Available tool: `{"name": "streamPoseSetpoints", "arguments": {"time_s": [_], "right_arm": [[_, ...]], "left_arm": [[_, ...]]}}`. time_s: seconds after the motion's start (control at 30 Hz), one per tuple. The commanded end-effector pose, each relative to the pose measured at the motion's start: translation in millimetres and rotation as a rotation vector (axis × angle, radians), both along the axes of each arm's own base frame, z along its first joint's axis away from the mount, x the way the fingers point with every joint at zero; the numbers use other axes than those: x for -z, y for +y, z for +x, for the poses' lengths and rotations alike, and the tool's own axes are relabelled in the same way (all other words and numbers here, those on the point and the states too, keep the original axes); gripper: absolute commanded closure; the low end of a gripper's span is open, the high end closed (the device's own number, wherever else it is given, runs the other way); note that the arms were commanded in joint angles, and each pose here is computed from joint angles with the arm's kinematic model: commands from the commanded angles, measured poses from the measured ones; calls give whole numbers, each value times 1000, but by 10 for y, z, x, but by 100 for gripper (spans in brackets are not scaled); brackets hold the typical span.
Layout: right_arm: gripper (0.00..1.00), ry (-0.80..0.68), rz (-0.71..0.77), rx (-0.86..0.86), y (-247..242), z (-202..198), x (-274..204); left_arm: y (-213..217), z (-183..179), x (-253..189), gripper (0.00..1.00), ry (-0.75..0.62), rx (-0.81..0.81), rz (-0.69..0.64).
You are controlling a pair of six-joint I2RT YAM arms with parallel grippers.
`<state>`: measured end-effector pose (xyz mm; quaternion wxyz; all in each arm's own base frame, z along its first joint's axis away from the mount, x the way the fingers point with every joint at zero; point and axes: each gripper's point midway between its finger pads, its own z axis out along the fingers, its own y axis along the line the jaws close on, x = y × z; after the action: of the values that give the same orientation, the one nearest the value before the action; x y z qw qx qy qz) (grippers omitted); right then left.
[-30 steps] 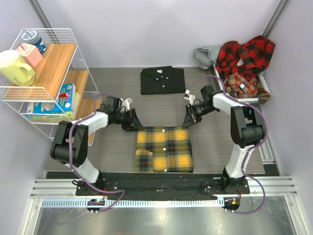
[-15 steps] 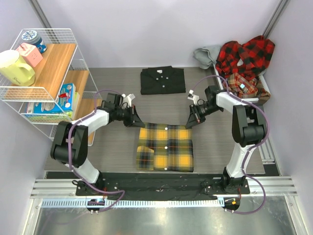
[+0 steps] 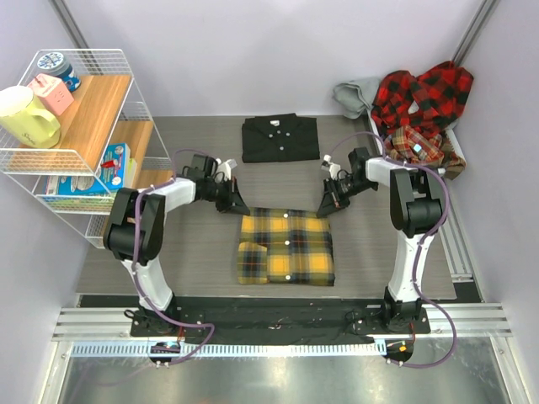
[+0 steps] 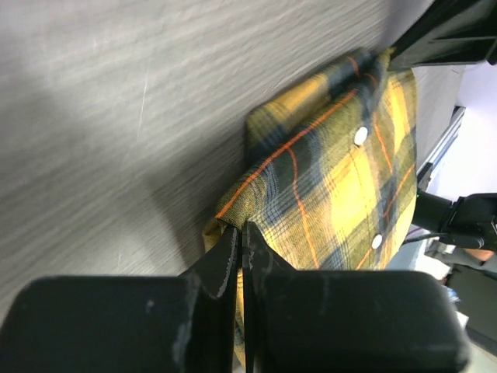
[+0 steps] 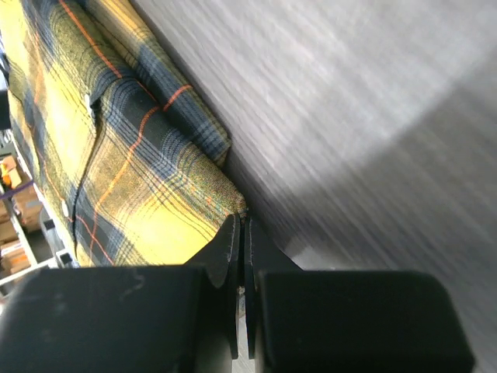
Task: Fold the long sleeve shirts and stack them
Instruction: Fold the shirt
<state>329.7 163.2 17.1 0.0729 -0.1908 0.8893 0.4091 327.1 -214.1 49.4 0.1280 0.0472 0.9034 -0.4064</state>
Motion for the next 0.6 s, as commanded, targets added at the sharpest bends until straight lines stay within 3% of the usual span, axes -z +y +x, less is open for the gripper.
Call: {"name": "streamPoseSetpoints", "arguments": {"time_s": [0.0, 0.13, 0.27, 0.43, 0.57], "right_arm": [[99, -121, -19, 43, -88, 304, -326], [99, -179, 27, 49, -49, 219, -830], [99, -178, 2, 26, -98, 64, -914], [99, -153, -75, 9, -232, 30, -631], [99, -168, -108, 38, -304, 227, -380]], "left_arm": [[16, 173, -456, 100, -164, 30, -23], [-52, 42, -720, 100, -199, 53, -67], [-97, -45, -793, 100, -213, 68, -71], [-76, 52, -527, 100, -185, 67, -17], [10, 258, -280, 100, -163, 19, 43]]}}
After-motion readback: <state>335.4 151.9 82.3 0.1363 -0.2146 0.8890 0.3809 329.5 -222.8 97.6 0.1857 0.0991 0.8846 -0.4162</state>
